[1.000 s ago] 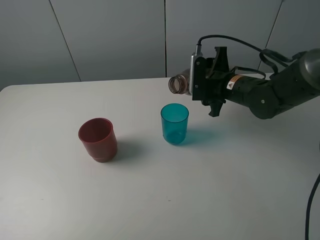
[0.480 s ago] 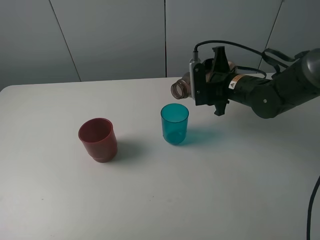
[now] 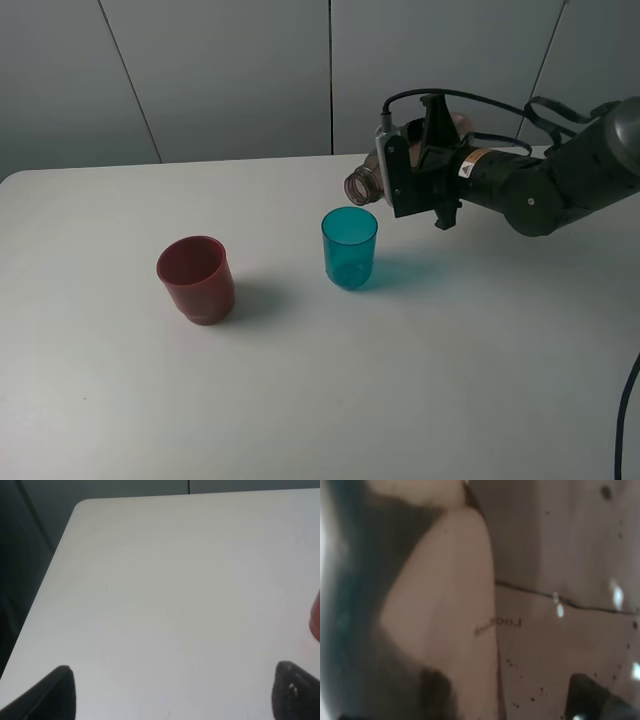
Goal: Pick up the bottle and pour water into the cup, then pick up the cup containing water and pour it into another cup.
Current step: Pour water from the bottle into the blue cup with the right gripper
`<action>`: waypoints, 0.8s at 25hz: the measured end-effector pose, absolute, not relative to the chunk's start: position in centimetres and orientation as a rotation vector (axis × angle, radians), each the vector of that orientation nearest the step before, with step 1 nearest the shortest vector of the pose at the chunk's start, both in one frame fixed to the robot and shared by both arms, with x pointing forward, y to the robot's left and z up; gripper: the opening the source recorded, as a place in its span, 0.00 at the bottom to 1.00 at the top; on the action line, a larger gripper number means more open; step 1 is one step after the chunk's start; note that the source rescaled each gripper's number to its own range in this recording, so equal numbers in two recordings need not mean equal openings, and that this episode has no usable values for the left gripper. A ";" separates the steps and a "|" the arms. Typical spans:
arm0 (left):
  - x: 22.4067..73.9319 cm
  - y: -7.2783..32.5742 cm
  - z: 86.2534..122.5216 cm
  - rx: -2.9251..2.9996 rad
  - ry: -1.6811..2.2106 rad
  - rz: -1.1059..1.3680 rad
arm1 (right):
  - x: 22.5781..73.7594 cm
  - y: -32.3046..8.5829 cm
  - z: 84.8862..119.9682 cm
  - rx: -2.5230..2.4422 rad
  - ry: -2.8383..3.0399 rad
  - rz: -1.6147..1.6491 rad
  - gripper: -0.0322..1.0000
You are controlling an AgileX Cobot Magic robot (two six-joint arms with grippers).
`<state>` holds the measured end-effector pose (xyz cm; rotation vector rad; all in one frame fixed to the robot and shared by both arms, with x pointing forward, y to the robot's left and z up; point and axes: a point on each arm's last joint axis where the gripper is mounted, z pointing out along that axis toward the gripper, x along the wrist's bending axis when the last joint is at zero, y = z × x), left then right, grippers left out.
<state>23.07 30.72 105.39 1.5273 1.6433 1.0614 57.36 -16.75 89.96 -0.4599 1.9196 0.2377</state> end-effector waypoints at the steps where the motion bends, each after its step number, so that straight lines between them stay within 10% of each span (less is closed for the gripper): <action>1: 23.1 30.7 105.4 1.527 1.643 1.061 | 57.4 -16.8 90.0 -0.462 1.919 0.236 0.03; 20: 23.1 30.7 105.4 1.527 1.643 1.061 | 57.5 -16.8 90.1 -0.543 1.871 0.164 0.03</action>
